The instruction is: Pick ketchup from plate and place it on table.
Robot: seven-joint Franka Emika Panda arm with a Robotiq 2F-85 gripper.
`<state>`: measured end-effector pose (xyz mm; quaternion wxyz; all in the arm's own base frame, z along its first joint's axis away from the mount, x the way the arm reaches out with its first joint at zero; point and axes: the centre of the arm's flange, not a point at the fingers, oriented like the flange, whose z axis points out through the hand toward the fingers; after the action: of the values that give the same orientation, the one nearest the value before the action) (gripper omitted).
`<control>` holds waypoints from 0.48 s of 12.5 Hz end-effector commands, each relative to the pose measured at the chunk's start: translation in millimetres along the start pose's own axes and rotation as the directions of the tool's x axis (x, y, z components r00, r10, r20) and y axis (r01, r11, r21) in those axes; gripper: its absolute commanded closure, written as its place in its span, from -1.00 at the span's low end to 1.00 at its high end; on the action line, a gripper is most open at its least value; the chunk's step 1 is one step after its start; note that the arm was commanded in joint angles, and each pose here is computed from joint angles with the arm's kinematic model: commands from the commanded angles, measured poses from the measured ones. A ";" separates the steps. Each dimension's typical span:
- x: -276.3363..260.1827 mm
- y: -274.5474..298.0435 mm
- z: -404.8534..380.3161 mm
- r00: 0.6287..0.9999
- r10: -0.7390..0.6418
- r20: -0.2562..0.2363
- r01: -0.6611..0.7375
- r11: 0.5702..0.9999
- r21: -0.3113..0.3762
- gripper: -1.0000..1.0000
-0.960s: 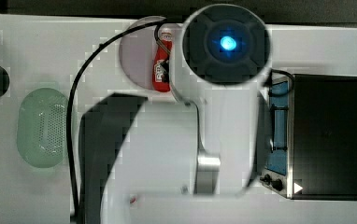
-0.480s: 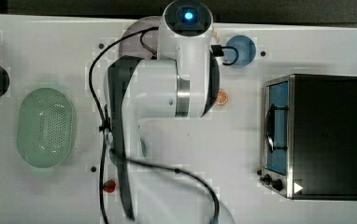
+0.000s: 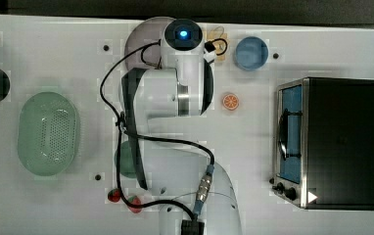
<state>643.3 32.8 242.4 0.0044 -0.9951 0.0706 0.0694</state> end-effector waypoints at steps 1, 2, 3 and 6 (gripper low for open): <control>26.7 -15.1 -17.7 0.983 -0.141 -0.115 0.142 0.990 0.001 -1.00; 32.8 -19.1 -6.7 0.982 -0.150 -0.118 0.151 0.989 -0.001 -1.00; 37.9 -22.8 4.7 0.982 -0.154 -0.111 0.155 0.988 0.000 -1.00; 57.5 -33.8 29.7 0.979 -0.161 -0.123 0.163 0.987 0.010 -1.00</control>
<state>692.3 49.6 202.8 0.0188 -0.9994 0.0231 0.0183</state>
